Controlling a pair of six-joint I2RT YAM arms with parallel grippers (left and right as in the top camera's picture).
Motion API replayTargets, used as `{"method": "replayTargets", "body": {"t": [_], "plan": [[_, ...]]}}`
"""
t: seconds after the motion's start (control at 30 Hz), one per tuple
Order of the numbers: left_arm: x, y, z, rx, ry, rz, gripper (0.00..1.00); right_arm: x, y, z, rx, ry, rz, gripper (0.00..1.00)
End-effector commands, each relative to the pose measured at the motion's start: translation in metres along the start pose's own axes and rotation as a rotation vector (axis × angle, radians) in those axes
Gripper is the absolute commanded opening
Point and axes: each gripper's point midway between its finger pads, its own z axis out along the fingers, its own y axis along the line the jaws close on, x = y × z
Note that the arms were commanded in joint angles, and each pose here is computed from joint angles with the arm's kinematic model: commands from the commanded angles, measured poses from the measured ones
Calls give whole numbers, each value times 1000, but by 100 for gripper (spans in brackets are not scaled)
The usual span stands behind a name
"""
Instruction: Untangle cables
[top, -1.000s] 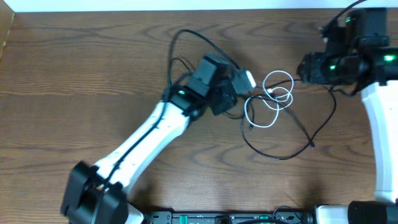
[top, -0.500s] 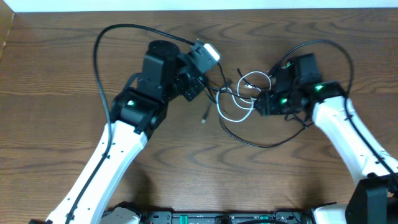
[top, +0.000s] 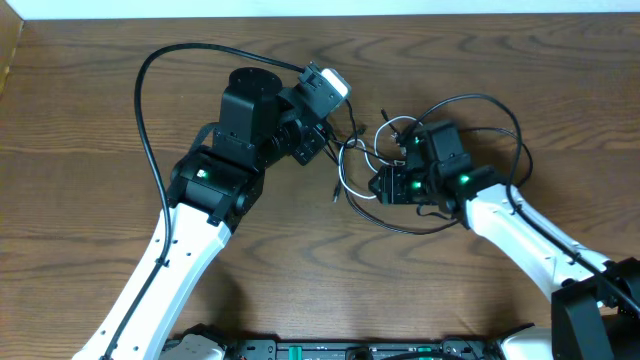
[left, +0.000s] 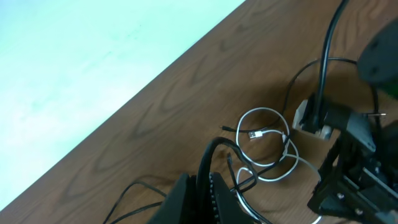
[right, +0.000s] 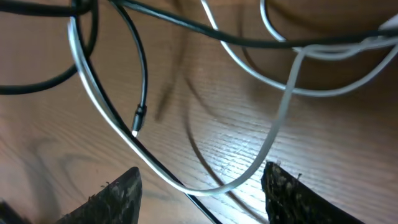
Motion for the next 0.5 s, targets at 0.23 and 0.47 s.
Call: {"method": "replayTargets", "body": {"t": [0.23,0.47], "plan": [[-7,-5,-6,28,-32,-32,8,9,-14,33,108,-8,83,58],[-7,-7,-6,44,-31,-34,8,-6,-21,50,123,-72,140,1]]}}
